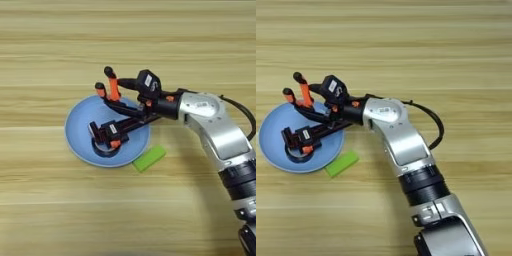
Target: Move the objects on the table
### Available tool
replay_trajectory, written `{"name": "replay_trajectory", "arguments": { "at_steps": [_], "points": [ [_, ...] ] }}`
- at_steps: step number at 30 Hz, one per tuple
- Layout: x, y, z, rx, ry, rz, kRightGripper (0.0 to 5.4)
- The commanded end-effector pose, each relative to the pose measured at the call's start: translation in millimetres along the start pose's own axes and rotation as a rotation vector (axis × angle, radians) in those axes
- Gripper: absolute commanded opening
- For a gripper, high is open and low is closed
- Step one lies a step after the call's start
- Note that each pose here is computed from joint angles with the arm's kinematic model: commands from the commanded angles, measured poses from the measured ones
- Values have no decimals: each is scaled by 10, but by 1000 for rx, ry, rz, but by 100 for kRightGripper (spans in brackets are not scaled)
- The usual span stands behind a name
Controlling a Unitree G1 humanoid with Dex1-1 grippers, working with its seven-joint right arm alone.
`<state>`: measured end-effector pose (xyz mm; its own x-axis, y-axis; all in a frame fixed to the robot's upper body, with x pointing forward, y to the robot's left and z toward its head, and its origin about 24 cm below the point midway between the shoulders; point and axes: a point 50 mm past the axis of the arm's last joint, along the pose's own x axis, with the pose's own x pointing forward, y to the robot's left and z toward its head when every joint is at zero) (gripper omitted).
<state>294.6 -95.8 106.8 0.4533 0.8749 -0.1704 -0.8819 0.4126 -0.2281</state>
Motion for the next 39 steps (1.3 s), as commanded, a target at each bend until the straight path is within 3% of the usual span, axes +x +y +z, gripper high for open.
{"name": "replay_trajectory", "arguments": {
  "at_steps": [1, 8, 19, 39],
  "points": [
    [64, -200, 371, -166, -90, -94, 283],
    [138, -157, 233, -236, -17, -89, 279],
    [228, 3, 92, -243, 41, 9, 276],
    [441, 106, 92, -242, 56, 83, 268]
  ]
}}
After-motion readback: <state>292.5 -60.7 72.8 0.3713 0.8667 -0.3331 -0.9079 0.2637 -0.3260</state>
